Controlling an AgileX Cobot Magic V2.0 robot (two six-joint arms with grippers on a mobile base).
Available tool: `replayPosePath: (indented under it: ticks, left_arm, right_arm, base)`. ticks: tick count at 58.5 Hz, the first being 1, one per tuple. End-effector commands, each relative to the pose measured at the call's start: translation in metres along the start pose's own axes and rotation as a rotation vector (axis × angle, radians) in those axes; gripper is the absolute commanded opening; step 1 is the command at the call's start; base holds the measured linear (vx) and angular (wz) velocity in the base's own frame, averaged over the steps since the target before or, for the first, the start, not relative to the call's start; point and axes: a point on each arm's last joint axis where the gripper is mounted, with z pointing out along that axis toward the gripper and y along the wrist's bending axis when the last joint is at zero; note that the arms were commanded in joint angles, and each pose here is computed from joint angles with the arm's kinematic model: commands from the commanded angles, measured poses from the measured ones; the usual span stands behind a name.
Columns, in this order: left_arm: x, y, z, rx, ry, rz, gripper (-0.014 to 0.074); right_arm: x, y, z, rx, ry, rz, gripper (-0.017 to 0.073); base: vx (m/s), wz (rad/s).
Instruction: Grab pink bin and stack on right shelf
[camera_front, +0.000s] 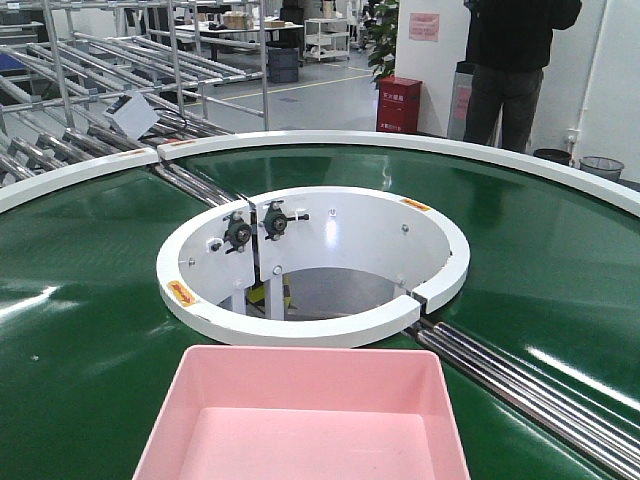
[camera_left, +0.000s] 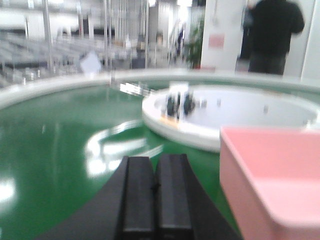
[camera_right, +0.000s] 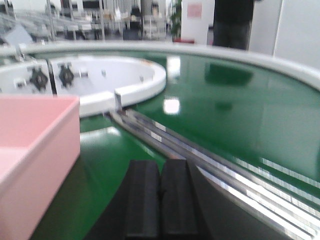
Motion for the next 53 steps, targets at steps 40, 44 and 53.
replayPosePath:
  ticks: [40,44,53]
  left_arm:
    - [-0.150,-0.010,0.091,-0.001,0.044,0.066,0.0031]
    - [-0.139,-0.009,0.103,-0.004,0.120,0.067,0.0080]
    - [-0.129,-0.009,0.117,-0.006,0.177,0.066,0.0262]
  right_arm:
    - [-0.161,-0.002,0.081,-0.002,0.014,0.033,0.0032]
    - [-0.155,-0.002,0.093,-0.003,0.060,0.032,0.0076]
    - [-0.146,-0.001,0.108,-0.004,0.118,0.032,0.0224]
  base:
    - [0.00,0.00]
    - [0.00,0.00]
    - [0.00,0.00]
